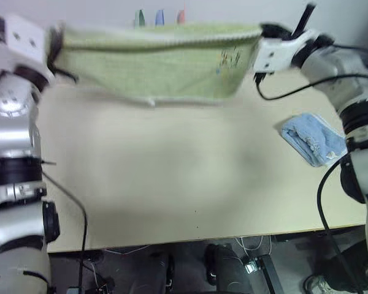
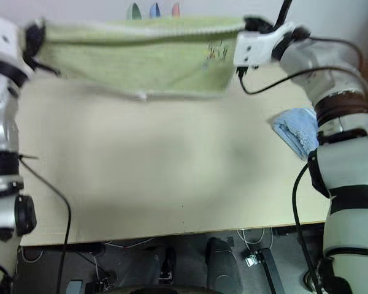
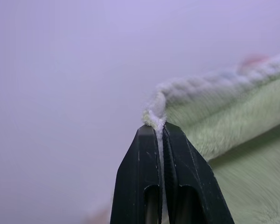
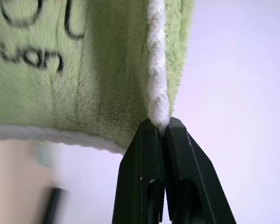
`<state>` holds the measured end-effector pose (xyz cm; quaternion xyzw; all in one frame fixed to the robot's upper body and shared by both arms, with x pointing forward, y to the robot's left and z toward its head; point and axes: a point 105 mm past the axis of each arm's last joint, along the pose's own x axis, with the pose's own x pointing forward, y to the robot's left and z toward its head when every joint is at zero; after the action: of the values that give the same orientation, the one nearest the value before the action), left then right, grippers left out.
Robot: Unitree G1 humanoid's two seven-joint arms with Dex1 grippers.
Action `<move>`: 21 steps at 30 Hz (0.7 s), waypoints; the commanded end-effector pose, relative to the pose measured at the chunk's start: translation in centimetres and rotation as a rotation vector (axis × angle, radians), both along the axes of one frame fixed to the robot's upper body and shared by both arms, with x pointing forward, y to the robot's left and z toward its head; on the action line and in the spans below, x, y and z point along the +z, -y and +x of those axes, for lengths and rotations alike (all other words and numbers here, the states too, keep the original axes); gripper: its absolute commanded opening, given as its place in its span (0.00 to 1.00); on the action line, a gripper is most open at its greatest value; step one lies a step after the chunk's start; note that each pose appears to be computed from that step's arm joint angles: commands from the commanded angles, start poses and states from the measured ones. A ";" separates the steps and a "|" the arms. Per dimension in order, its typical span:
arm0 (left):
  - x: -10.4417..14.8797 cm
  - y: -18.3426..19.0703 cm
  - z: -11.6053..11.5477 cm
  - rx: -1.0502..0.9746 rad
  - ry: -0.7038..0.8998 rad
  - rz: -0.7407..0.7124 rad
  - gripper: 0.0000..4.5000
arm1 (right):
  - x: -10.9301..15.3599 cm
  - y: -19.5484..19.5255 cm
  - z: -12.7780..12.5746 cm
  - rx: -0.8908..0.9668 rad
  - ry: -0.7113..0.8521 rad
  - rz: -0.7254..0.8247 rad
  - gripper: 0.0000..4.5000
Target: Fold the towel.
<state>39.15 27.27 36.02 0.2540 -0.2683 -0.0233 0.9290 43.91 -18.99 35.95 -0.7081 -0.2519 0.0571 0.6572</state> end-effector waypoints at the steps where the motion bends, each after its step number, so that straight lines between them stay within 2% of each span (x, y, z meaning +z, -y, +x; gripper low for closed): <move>1: -1.5 -0.3 -0.6 -0.057 -0.054 0.047 0.00 | 0.5 0.6 -0.9 0.041 -0.015 0.017 0.01; 5: -9.2 0.2 -2.8 -0.195 -0.347 0.117 0.00 | -5.2 0.3 -2.0 0.152 -0.271 -0.021 0.01; 10: -18.5 1.3 -8.8 -0.351 -0.731 0.202 0.00 | -14.0 2.2 -5.9 0.201 -0.736 -0.051 0.01; 13: -20.8 2.1 -10.9 -0.405 -0.848 0.221 0.00 | -15.9 3.0 -7.8 0.188 -0.910 -0.014 0.01; 16: -23.4 3.2 -13.6 -0.483 -1.002 0.147 0.00 | -18.7 4.1 -11.1 0.158 -1.167 0.018 0.01; 21: -23.8 2.9 -15.9 -0.503 -1.099 0.069 0.00 | -19.1 4.4 -14.3 0.138 -1.346 0.071 0.01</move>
<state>23.46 23.73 10.49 0.1564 0.2114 -0.3865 0.8840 30.23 -23.45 14.52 -0.4796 0.1753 0.5198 0.6848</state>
